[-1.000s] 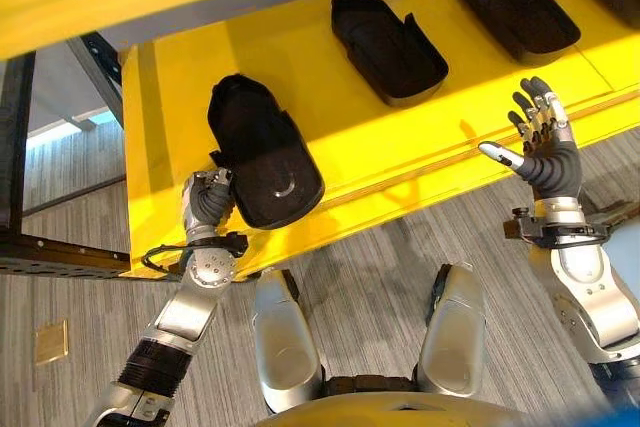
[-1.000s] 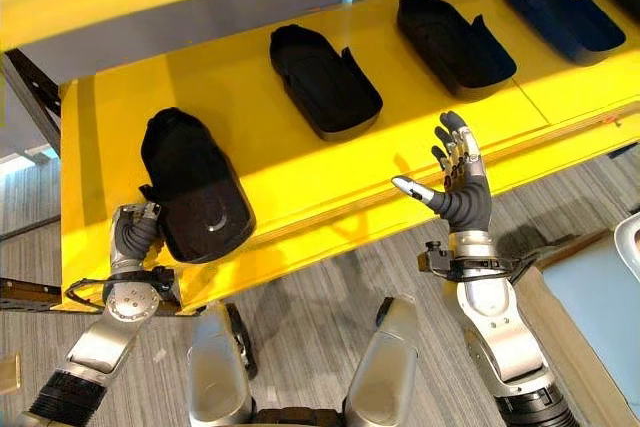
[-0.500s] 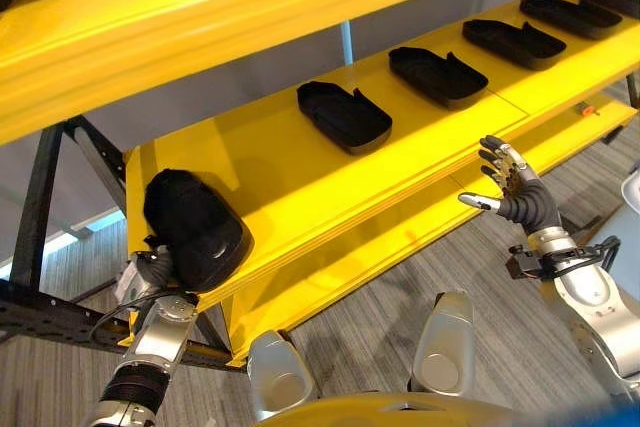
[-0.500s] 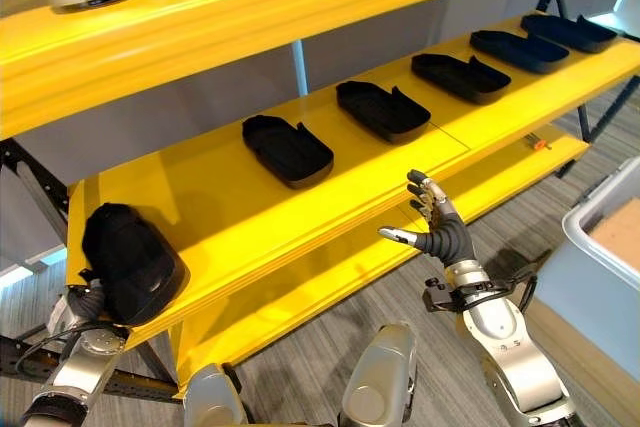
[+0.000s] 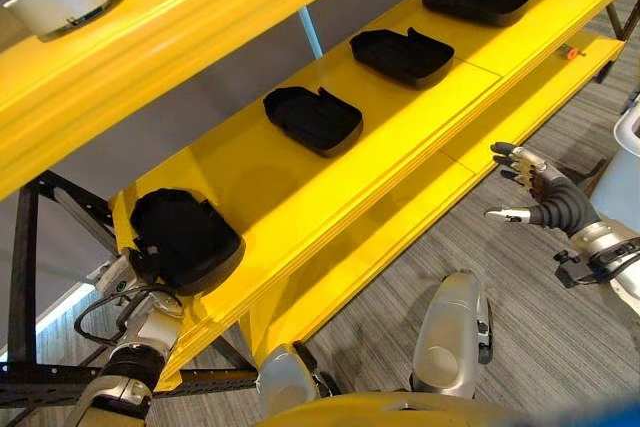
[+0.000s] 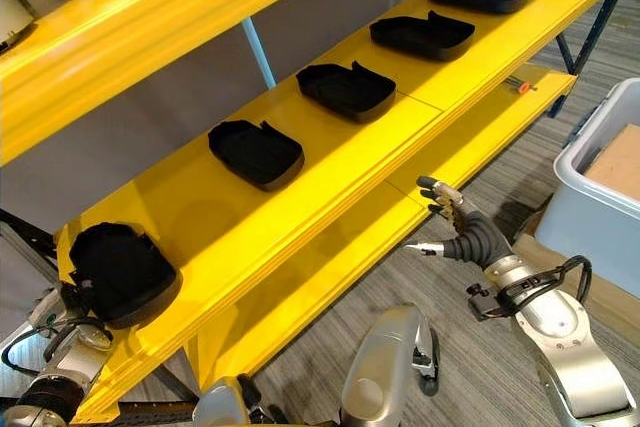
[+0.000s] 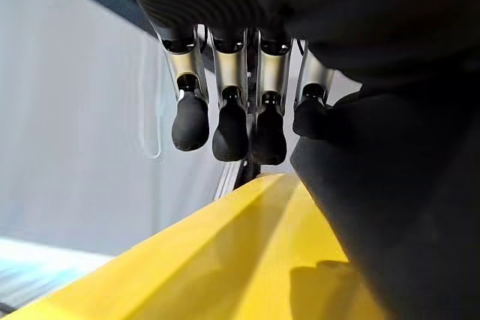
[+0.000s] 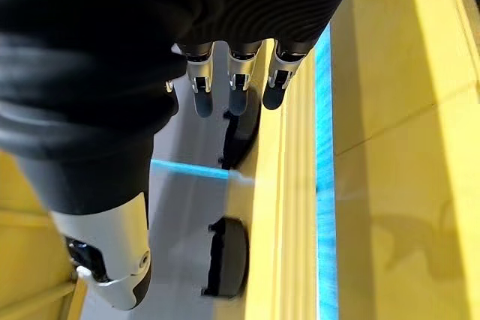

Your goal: Move parts from the plastic box to the shelf.

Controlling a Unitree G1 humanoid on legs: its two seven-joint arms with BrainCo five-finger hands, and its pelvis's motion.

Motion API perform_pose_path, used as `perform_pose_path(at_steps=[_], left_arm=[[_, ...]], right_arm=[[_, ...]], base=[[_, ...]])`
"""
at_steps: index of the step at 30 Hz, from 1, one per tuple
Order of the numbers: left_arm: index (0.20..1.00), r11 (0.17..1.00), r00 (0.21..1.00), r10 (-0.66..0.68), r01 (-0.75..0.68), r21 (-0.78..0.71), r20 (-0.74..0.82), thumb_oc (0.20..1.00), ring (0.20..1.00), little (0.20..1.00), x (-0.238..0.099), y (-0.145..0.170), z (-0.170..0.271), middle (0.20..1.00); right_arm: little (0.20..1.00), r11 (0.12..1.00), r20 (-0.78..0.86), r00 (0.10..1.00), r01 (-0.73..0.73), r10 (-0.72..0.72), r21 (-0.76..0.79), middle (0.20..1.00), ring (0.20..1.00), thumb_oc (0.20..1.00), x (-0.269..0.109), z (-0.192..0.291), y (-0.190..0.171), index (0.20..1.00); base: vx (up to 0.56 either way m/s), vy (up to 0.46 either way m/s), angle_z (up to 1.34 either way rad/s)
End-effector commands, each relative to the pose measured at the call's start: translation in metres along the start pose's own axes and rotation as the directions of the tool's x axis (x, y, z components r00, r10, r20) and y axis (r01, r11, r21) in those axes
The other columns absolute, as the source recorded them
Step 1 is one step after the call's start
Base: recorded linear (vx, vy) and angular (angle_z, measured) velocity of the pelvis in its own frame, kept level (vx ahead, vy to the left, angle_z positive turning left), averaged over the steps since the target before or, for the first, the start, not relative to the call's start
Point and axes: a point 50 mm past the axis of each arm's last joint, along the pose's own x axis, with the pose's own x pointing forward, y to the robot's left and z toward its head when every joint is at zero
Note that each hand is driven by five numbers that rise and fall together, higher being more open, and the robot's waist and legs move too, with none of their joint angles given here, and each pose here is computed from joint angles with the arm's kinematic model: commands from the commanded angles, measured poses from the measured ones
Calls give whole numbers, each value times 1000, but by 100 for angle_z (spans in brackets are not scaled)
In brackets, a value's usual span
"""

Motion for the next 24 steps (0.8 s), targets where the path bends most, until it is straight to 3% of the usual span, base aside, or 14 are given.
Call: perform_pose_path(at_steps=[1, 15, 21, 23, 24], left_arm=[[200, 992, 992, 112, -115, 59, 57, 200, 200, 200, 14, 20, 9, 200], [200, 983, 990, 144, -144, 116, 8, 200, 200, 200, 26, 29, 30, 200], [200, 950, 969, 247, -237, 204, -23, 200, 200, 200, 40, 54, 25, 200], [200, 940, 956, 291, -277, 201, -43, 200, 200, 200, 47, 68, 28, 200], [200, 897, 930, 367, -348, 275, -21, 200, 200, 200, 53, 87, 31, 200]], right_arm=[[1000, 997, 96, 995, 10, -2, -81, 1000, 1000, 1000, -5, 21, -8, 1000], [1000, 989, 150, 987, 70, -50, -132, 1000, 1000, 1000, -3, 27, -8, 1000], [1000, 980, 190, 979, 110, -78, -167, 1000, 1000, 1000, 1, 31, -9, 1000], [1000, 976, 204, 974, 137, -101, -168, 1000, 1000, 1000, 4, 32, -11, 1000], [1000, 975, 219, 969, 151, -113, -166, 1000, 1000, 1000, 5, 32, -12, 1000]], base=[[29, 120, -6], [-75, 70, -1], [-73, 68, 0], [-157, 56, 1], [-160, 50, 5]])
